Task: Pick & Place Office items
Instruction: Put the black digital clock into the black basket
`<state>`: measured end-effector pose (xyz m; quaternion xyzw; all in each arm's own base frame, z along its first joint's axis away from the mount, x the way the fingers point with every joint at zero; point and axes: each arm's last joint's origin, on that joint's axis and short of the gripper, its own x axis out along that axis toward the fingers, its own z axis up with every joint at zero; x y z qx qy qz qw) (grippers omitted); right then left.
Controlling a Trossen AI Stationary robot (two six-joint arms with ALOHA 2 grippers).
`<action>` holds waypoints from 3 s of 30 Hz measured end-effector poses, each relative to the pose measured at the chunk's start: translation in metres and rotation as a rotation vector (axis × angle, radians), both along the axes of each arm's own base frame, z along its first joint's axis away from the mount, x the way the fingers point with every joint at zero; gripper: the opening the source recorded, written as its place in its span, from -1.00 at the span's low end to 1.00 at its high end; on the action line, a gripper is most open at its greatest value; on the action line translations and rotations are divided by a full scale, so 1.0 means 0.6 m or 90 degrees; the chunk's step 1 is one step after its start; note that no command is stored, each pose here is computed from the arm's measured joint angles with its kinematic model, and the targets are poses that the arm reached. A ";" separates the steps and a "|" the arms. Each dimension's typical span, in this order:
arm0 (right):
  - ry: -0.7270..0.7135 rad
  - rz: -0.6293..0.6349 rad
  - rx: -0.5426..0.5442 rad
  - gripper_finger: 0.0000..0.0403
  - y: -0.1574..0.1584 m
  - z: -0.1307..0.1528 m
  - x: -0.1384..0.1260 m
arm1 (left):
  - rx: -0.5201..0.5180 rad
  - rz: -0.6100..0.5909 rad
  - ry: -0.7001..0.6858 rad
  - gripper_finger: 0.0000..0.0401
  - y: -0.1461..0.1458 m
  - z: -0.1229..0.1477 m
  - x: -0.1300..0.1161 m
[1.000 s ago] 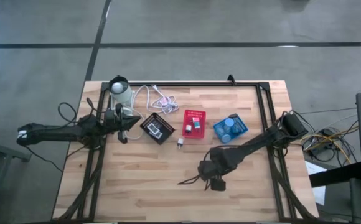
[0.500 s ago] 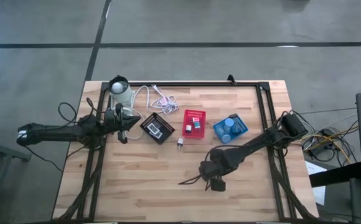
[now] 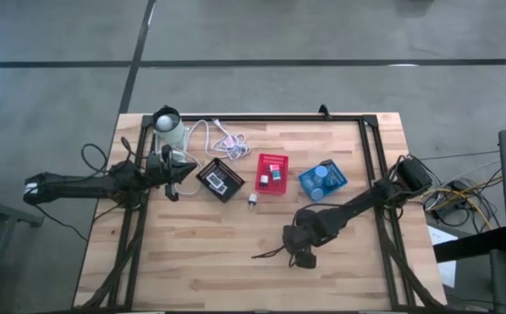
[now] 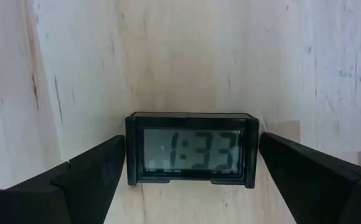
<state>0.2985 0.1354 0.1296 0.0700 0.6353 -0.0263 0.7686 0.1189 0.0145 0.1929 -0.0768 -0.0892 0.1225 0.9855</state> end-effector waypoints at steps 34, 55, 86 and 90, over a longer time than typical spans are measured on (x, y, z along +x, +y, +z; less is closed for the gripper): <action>-0.033 0.060 0.017 0.40 0.022 0.087 0.035 | 0.002 0.000 0.004 -0.97 0.000 -0.001 0.000; -0.107 0.126 0.024 0.41 0.043 0.132 0.051 | 0.002 0.000 0.006 -0.97 0.000 -0.001 0.000; -0.593 0.141 0.107 0.41 -0.032 0.169 -0.116 | 0.010 0.002 0.008 -0.97 0.000 -0.001 0.000; -0.652 0.131 0.116 0.41 -0.046 0.141 -0.144 | 0.010 0.002 0.008 -0.97 0.000 -0.001 0.000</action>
